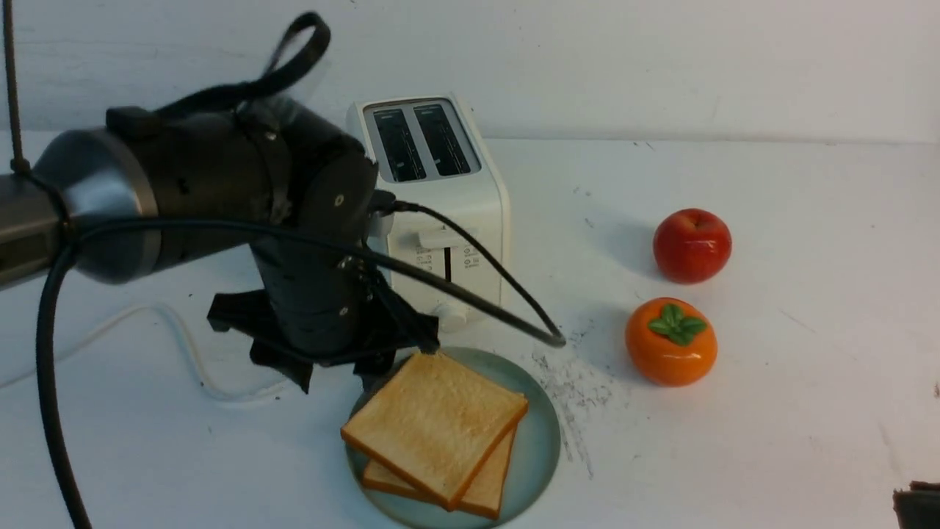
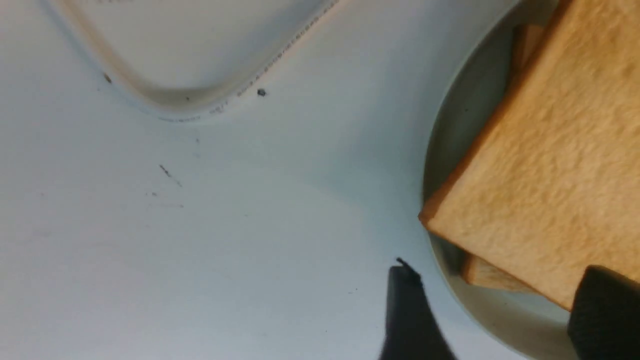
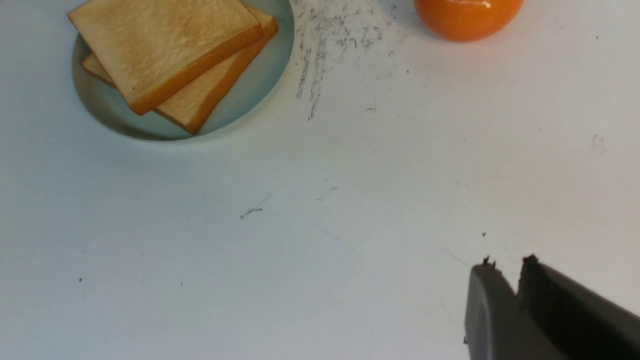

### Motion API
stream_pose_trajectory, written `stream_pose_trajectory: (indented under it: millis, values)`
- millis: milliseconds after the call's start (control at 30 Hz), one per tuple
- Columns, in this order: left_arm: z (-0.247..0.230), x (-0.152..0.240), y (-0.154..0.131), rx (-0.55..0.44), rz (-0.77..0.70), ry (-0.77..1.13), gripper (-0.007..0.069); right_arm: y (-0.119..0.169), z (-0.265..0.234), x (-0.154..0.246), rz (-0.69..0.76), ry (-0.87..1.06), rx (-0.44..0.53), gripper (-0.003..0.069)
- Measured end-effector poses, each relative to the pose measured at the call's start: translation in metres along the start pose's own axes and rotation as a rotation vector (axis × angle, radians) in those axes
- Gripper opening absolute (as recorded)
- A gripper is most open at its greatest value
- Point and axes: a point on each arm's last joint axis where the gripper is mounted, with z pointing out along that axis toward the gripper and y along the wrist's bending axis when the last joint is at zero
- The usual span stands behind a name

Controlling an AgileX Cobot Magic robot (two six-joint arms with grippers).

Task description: Take toasted bread from bread machine on white table place on plate.

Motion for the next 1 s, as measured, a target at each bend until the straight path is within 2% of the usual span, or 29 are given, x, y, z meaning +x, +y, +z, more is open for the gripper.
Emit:
stream_pose_trajectory:
  millis: [200,233,267,333,400,800,1000]
  values:
    - [-0.017,-0.011,-0.005,0.044,0.056,-0.033,-0.0002,-0.004,-0.022,0.022,0.008,0.07,0.004,0.0082]
    - [-0.018,-0.011,-0.006,0.049,0.063,-0.033,-0.0014,-0.004,-0.027,0.026,0.008,0.067,0.004,0.0073]
    - [-0.018,-0.011,-0.006,0.051,0.065,-0.032,-0.0014,-0.004,-0.029,0.028,0.013,0.067,-0.005,0.0063]
    - [-0.018,-0.01,-0.007,0.065,0.082,-0.029,-0.0014,-0.004,-0.043,0.038,0.024,0.022,-0.035,-0.0001]
    - [-0.018,-0.011,-0.008,0.072,0.083,-0.033,-0.0014,-0.005,-0.051,0.043,0.024,-0.058,-0.051,-0.0017]
    - [-0.018,-0.012,-0.008,0.067,0.091,-0.046,-0.0014,-0.009,-0.017,0.042,-0.015,-0.559,-0.1,-0.0018]
    - [-0.018,-0.012,-0.006,0.052,0.1,-0.052,-0.0014,-0.008,-0.017,0.039,-0.042,-0.655,-0.102,-0.0016]
